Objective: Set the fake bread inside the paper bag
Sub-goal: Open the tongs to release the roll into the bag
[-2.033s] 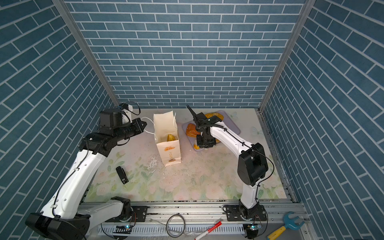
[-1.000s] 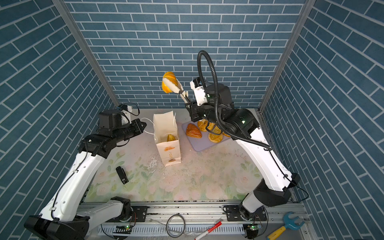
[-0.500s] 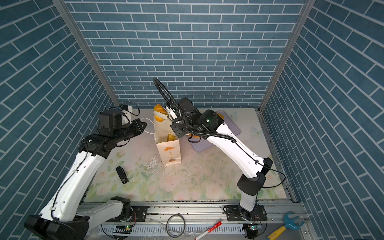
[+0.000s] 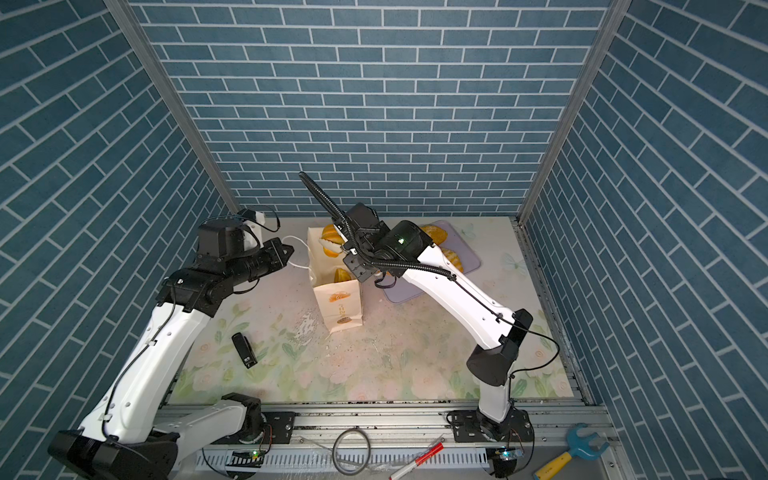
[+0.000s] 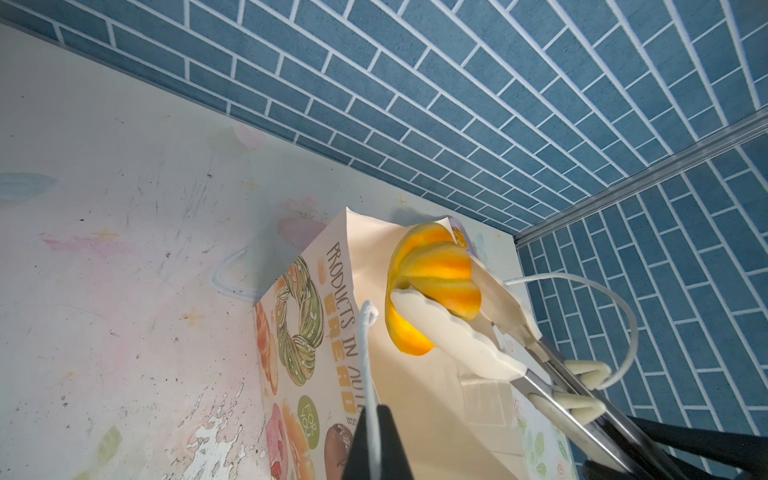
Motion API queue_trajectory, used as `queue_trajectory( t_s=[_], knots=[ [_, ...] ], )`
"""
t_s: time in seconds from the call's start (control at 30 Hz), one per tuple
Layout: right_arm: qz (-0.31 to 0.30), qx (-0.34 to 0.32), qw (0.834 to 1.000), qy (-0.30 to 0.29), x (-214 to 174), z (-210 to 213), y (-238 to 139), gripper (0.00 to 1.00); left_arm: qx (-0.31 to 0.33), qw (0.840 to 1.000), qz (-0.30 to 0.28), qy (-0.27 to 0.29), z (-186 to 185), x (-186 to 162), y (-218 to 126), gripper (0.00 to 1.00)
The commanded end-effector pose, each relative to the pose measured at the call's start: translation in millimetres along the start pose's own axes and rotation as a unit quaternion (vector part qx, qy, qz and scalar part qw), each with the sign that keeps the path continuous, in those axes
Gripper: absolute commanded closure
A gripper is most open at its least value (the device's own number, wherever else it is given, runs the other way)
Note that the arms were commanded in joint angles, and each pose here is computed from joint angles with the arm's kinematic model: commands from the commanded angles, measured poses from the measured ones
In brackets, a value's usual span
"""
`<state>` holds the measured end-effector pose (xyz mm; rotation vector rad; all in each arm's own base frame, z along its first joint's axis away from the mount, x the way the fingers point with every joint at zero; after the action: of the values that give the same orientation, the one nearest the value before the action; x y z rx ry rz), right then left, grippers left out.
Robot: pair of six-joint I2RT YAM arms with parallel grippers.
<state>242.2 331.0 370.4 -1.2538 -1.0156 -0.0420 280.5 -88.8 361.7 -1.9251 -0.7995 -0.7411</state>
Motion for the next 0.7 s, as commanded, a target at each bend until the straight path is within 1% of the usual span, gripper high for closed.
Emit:
queue_trajectory(
  t_s=[0.0, 0.07, 0.17, 0.33, 0.43, 0.57, 0.67],
  knots=[
    [-0.006, -0.005, 1.0, -0.002, 5.7, -0.5, -3.9, 0.59, 0.003, 1.0, 0.006, 0.002, -0.1, -4.0, -2.2, 1.0],
    [-0.011, -0.004, 1.0, -0.001, 10.5, 0.6, -4.6, 0.57, 0.003, 1.0, 0.007, 0.003, 0.0, -4.1, -2.0, 1.0],
    [-0.03, 0.006, 1.0, 0.003, 20.5, 1.6, -13.7, 0.57, 0.004, 1.0, 0.006, 0.002, 0.1, -3.7, -1.3, 1.0],
    [-0.093, 0.044, 0.994, 0.024, 42.4, 2.5, -49.4, 0.54, 0.009, 1.0, 0.003, 0.005, 0.6, -2.0, -2.8, 1.0],
    [-0.124, 0.043, 0.99, 0.042, 49.6, -5.4, -69.9, 0.54, 0.007, 1.0, 0.003, 0.004, 0.1, -1.4, -2.6, 1.0],
    [-0.164, 0.032, 0.982, 0.083, 54.7, -25.4, -95.7, 0.54, 0.006, 1.0, 0.005, 0.004, -0.2, -1.7, -1.7, 1.0],
    [-0.178, -0.015, 0.977, 0.119, 50.0, -52.8, -106.1, 0.54, 0.005, 1.0, 0.005, 0.005, -0.5, -1.5, -1.9, 1.0]
  ],
)
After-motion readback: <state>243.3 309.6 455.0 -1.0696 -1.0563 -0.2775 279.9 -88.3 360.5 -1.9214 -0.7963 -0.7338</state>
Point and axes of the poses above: each gripper's point midway between its finger pads, its own y axis out along the fingers, its own z axis along the line the jaws close on, x = y × z, the point moved 6 cm from there along -y, back along the fingers, and after that the axes turned 11 degrees about y, right-handed, at the moved point
